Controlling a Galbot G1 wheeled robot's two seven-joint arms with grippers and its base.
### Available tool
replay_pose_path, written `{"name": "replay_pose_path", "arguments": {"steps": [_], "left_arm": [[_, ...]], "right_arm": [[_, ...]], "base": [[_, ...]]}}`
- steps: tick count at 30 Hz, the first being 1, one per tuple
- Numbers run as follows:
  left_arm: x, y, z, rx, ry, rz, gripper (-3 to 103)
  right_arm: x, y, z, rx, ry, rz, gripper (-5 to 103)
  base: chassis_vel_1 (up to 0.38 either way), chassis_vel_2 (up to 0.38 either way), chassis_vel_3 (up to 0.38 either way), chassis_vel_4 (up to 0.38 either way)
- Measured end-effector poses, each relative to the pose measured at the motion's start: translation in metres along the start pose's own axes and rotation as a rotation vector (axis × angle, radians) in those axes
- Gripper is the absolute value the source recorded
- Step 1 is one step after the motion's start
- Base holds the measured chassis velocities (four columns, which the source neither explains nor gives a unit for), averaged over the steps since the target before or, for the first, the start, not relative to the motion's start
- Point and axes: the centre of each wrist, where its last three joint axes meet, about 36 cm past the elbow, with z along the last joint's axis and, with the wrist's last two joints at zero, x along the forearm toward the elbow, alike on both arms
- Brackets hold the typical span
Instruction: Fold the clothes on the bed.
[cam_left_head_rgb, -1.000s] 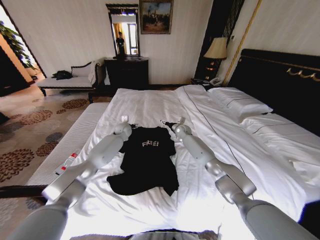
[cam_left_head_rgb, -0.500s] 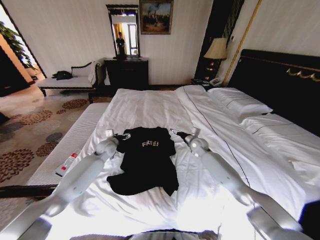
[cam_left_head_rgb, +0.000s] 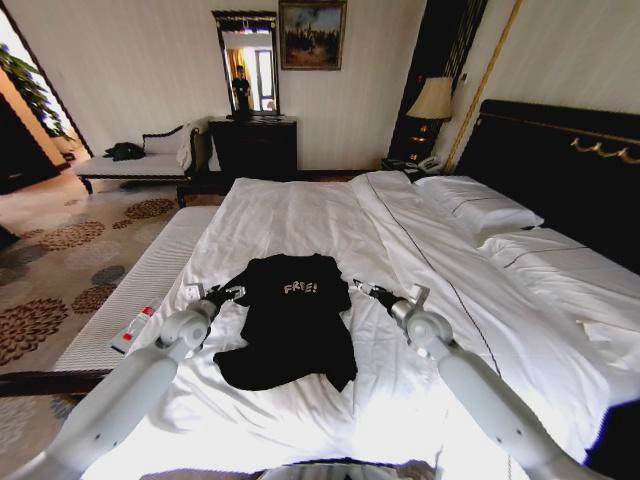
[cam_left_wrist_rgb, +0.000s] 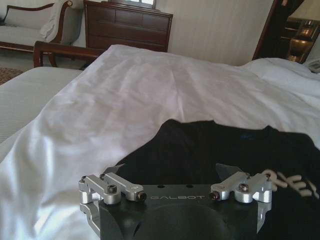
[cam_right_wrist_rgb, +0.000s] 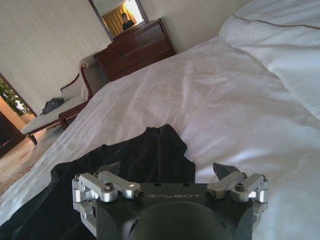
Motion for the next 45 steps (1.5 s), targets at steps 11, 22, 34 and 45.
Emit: {"name": "replay_pose_path", "arguments": {"steps": [11,22,34,45], "left_arm": [[0.041,0.018,0.027,0.014,-0.039,-0.003,98],[0.104,0.017,0.087,0.003,0.002,-0.001,95],[0.144,0.019,0.108,0.022,0.013,-0.019,94],[0.178,0.025,0.116,0.033,0.041,-0.013,96]], "right_arm": [[0.044,-0.009,0.032,0.082,0.008,0.055,100],[0.082,-0.004,0.078,0.406,-0.054,0.106,100],[0.13,-0.006,0.134,0.666,-0.164,0.151,100],[0.174,0.03,0.151,0.375,-0.086,0.151,100]], "base": [[0.0,0.0,0.0,0.0],[0.0,0.0,0.0,0.0],[0.0,0.0,0.0,0.0],[0.0,0.0,0.0,0.0]]}}
